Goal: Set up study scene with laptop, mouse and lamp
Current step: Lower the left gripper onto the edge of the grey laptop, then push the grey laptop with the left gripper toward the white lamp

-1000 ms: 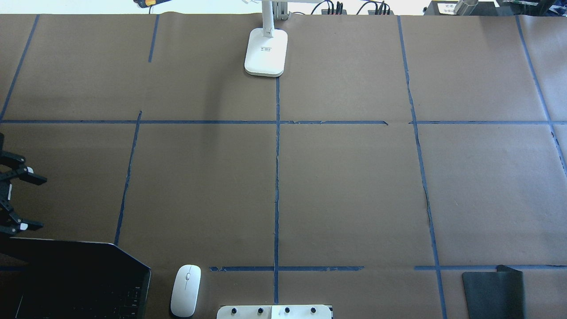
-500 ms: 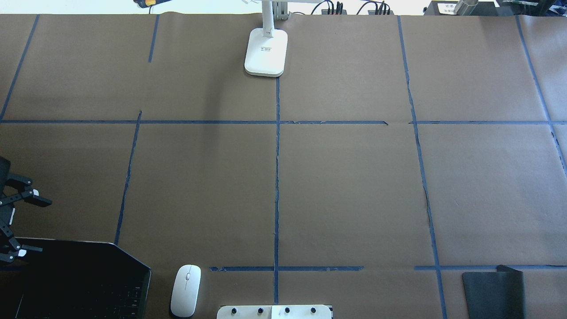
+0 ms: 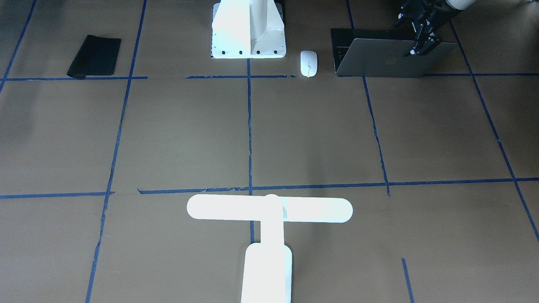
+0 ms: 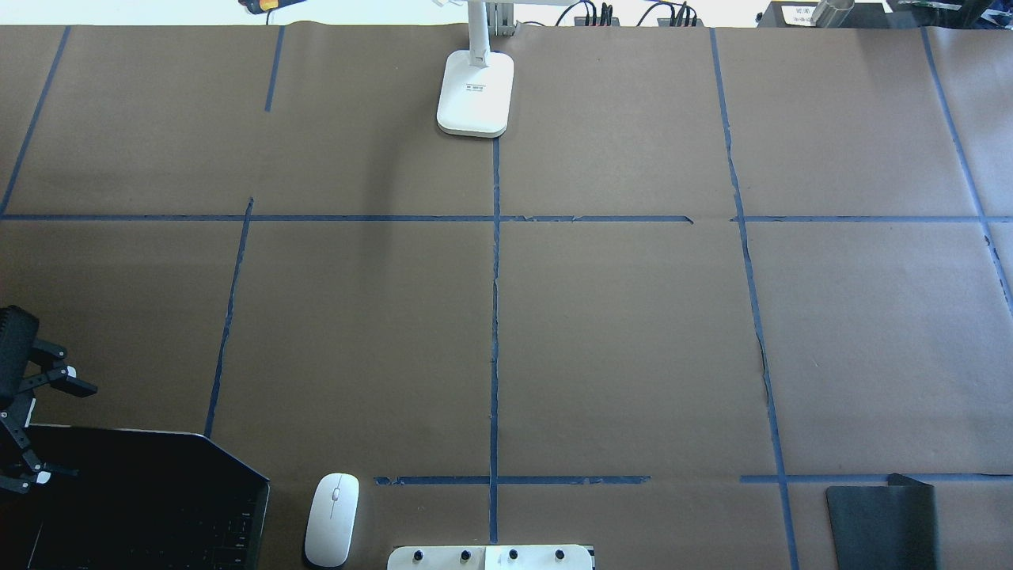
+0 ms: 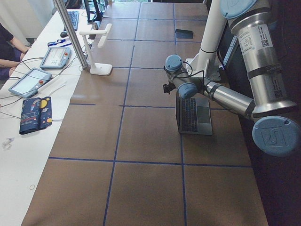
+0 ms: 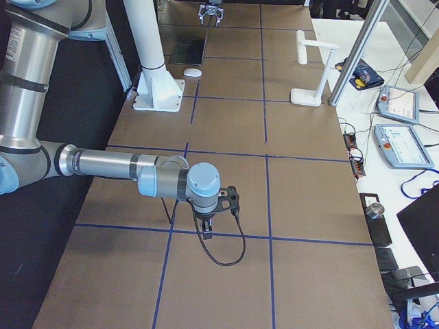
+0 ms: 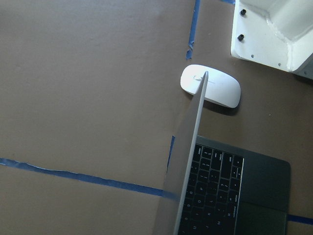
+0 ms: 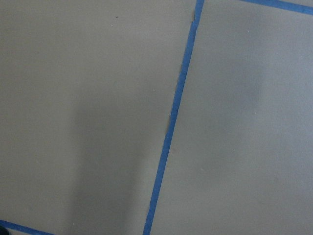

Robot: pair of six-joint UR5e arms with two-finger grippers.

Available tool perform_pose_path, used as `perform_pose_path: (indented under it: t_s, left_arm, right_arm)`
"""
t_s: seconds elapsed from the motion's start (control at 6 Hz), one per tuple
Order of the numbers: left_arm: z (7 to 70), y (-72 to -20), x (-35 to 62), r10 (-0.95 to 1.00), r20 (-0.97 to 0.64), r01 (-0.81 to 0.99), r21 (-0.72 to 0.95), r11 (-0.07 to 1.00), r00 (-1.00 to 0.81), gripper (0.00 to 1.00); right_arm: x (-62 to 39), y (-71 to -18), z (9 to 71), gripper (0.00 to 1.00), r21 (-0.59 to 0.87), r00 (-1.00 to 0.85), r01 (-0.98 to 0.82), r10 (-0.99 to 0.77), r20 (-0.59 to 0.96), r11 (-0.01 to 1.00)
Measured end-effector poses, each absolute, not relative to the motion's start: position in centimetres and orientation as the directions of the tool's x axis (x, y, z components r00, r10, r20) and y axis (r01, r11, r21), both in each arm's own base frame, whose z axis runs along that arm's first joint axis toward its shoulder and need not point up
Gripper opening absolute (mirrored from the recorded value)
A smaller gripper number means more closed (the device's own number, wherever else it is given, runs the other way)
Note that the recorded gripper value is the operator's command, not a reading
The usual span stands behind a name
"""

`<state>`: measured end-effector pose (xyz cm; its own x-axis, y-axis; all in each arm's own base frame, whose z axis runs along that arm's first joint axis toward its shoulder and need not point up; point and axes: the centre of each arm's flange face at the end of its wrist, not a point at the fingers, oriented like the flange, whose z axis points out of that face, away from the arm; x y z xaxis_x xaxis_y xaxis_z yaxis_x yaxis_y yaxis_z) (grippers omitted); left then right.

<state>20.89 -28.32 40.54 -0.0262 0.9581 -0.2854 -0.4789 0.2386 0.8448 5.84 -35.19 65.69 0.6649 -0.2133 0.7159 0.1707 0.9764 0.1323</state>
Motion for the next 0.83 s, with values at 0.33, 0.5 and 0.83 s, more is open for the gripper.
perform_pose_path:
  t_s: [0.33, 0.5, 0.83]
  left_arm:
    - [41.2, -28.5, 21.1, 0.955, -0.296, -0.488, 0.837, 0.247, -0.024, 0.01]
    - [41.3, -28.7, 21.0, 0.961, -0.274, -0.488, 0.844, 0.225, -0.031, 0.0]
    - [42.0, -29.8, 20.2, 0.986, -0.148, -0.482, 0.871, 0.096, -0.071, 0.0]
  right_arm:
    - [5.8, -35.2, 65.7, 1.0, 0.132, 0.665, 0.171, -0.213, 0.716, 0.976]
    - [5.8, -35.2, 65.7, 1.0, 0.132, 0.665, 0.171, -0.213, 0.716, 0.976]
    - [5.8, -35.2, 65.7, 1.0, 0.133, 0.665, 0.17, -0.213, 0.716, 0.976]
